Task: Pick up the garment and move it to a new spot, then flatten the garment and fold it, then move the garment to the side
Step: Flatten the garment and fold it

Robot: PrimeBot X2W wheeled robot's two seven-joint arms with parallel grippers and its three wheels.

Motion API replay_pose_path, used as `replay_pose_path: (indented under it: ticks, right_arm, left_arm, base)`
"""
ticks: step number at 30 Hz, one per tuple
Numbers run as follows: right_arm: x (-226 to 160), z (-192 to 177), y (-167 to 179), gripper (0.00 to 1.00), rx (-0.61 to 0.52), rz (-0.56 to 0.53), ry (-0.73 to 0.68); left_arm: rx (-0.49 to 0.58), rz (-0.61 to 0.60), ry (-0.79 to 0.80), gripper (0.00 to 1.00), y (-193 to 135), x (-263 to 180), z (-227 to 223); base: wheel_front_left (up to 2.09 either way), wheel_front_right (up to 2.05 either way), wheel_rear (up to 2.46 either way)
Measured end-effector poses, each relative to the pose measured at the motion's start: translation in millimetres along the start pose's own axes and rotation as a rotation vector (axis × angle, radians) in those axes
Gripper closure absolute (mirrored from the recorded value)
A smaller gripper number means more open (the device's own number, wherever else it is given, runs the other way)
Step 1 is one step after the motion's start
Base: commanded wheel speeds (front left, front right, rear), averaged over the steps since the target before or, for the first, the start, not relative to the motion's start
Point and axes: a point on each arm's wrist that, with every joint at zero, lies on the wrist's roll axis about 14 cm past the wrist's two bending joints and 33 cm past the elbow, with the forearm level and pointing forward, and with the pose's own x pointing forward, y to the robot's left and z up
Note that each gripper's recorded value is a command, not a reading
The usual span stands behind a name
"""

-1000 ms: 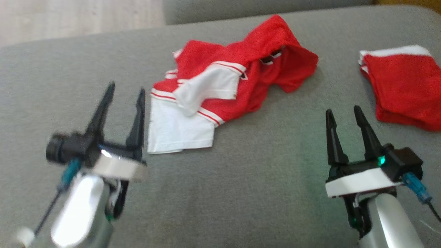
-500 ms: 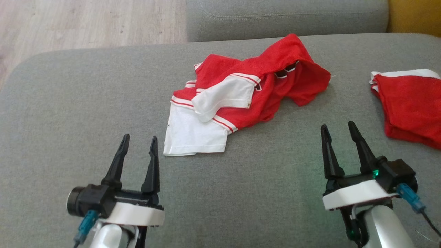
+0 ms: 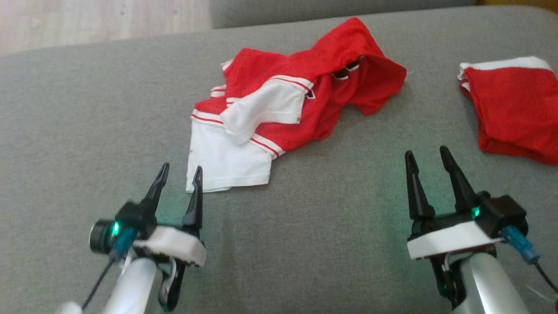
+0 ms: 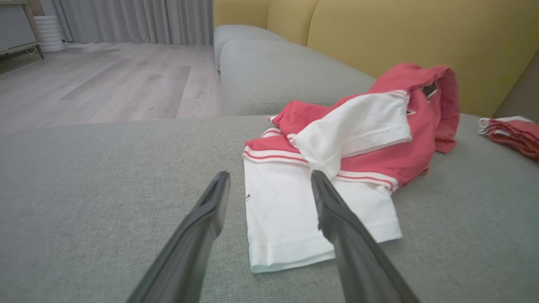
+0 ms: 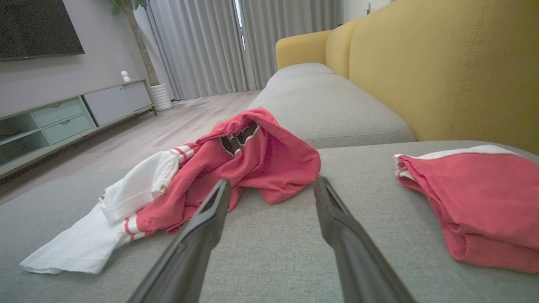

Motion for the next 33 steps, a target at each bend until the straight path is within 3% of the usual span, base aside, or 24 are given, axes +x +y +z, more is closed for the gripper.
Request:
replay_pose_path:
  ticks: [11,12,13,14,19,25,33]
  right_arm:
    - [9.2,-3.2,-24.4,0.00,0.003,-0.064,0.005]
    - [8.9,-3.6,-25.1,0.00,0.003,-0.066,0.006]
    - [8.7,-3.7,-25.9,0.00,0.006,-0.069,0.006]
    - [8.6,-3.3,-26.6,0.00,0.009,-0.072,0.005]
    - [10.1,1.3,-23.8,0.00,0.009,-0.063,-0.009]
    - [12.5,11.0,-10.8,0.00,0.010,-0.026,-0.036]
    - [6.2,14.6,2.3,0.00,0.012,0.007,-0.043]
  left_arm:
    - [0.060,0.025,0.336,0.00,11.4,36.1,-69.4]
    - [0.062,0.024,0.336,0.32,11.3,38.6,-68.8]
    - [0.065,0.024,0.335,0.93,11.6,40.9,-67.8]
    - [0.066,0.025,0.333,1.00,12.2,42.2,-66.5]
    - [0.061,0.055,0.230,1.00,19.7,42.4,-48.4]
    - [0.020,0.201,0.030,1.00,52.5,28.6,-4.2]
    - [0.004,0.325,-0.039,1.00,79.6,-14.3,7.9]
  base:
    - [0.00,0.00,0.00]
    - [0.00,0.00,0.00]
    - [0.00,0.00,0.00]
    - [0.00,0.00,0.00]
    - [0.00,0.00,0.00]
    - [0.00,0.00,0.00]
    - [0.00,0.00,0.00]
